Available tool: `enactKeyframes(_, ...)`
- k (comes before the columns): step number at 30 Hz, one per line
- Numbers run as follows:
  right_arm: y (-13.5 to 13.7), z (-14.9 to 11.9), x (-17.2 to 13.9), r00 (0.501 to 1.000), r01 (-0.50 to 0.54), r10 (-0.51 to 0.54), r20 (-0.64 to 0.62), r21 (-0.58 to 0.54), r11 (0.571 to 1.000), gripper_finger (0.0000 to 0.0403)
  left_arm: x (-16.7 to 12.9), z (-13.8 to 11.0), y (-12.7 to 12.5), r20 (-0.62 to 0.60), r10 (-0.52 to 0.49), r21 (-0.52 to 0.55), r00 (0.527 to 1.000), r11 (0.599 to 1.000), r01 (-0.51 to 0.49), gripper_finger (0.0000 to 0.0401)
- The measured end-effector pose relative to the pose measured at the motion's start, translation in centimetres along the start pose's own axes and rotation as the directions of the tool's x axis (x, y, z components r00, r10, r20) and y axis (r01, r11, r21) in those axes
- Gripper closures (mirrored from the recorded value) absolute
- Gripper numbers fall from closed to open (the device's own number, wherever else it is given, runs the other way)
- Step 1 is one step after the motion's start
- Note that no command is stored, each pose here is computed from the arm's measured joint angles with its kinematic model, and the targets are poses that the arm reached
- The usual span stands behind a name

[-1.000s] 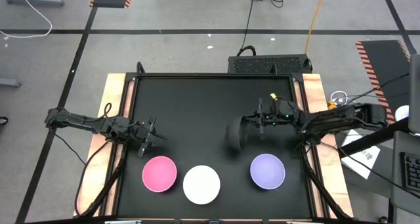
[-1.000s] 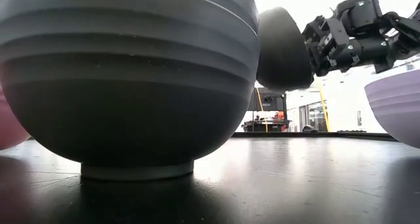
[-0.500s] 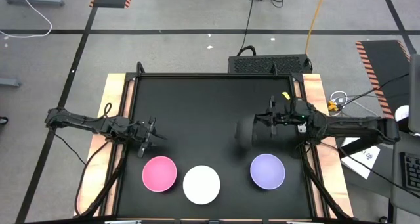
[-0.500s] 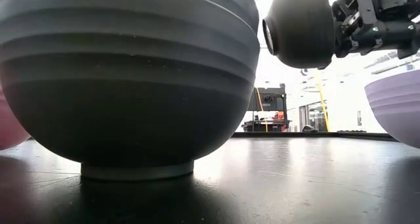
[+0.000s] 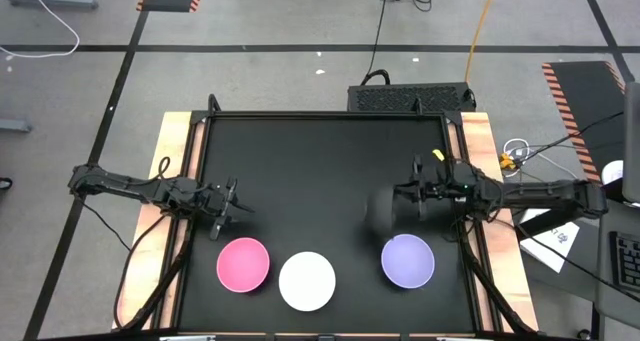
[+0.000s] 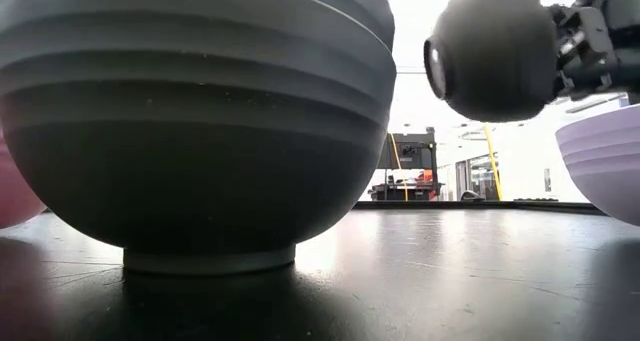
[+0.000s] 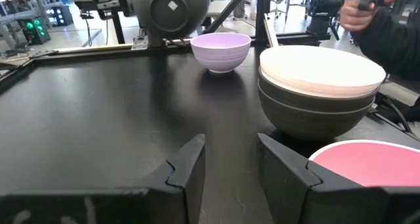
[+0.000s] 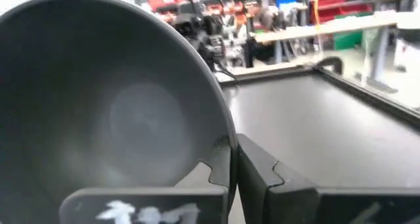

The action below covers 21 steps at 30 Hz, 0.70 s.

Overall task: Nest bowls inside each other
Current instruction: Stack the black bowl on top of the stacked white bowl

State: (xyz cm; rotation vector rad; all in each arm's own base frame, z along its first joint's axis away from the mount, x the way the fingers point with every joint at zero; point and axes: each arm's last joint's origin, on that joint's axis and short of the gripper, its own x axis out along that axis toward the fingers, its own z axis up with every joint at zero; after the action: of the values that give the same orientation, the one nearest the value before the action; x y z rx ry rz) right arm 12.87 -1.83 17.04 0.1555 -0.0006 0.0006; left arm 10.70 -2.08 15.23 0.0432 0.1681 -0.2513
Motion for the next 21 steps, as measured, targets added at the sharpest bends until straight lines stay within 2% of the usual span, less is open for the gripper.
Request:
enactKeyframes(2, 0.3, 0.8, -0.1, 0.995, -0.016, 0.016, 0.100, 0.005, 1.000, 0.0402, 0.0, 0.0, 0.0, 0.000, 0.000, 0.000, 1.000, 1.000, 0.000, 0.0265)
enactKeyframes(3, 0.4, 0.9, -0.1, 0.994, -0.017, 0.016, 0.107, 0.006, 1.000, 0.0402, 0.0, 0.0, 0.0, 0.001, 0.000, 0.000, 1.000, 1.000, 0.000, 0.0265)
enactKeyframes(6, 0.6, 0.3, 0.1, 0.998, -0.033, 0.033, 0.044, 0.015, 0.999, 0.0402, 0.0, 0.0, 0.0, 0.003, 0.000, 0.001, 1.000, 1.000, 0.000, 0.0265)
enactKeyframes(9, 1.1, 0.6, 0.2, 0.994, -0.074, 0.073, 0.080, 0.010, 0.997, 0.0402, 0.0, 0.1, 0.0, 0.005, 0.001, 0.001, 1.000, 1.000, -0.001, 0.0265)
enactKeyframes(12, 1.7, 0.2, 0.5, 0.992, -0.116, 0.115, 0.048, 0.016, 0.993, 0.0402, 0.0, 0.1, 0.0, 0.009, 0.003, 0.002, 1.000, 1.000, -0.003, 0.0265)
enactKeyframes(15, 2.6, 0.5, 0.8, 0.979, -0.182, 0.180, 0.092, 0.005, 0.983, 0.0402, 0.0, 0.1, 0.0, 0.013, 0.007, 0.004, 1.000, 1.000, -0.007, 0.0265)
enactKeyframes(19, 3.5, -0.6, 1.6, 0.980, -0.198, 0.197, -0.009, -0.008, 0.980, 0.0402, 0.0, 0.3, 0.0, 0.030, 0.008, 0.004, 1.000, 1.000, -0.008, 0.0265)
enactKeyframes(21, 4.4, 0.8, 2.6, 0.974, -0.225, 0.226, 0.029, -0.025, 0.974, 0.0402, 0.0, 0.3, 0.0, 0.031, 0.007, 0.003, 0.999, 1.000, -0.007, 0.0265)
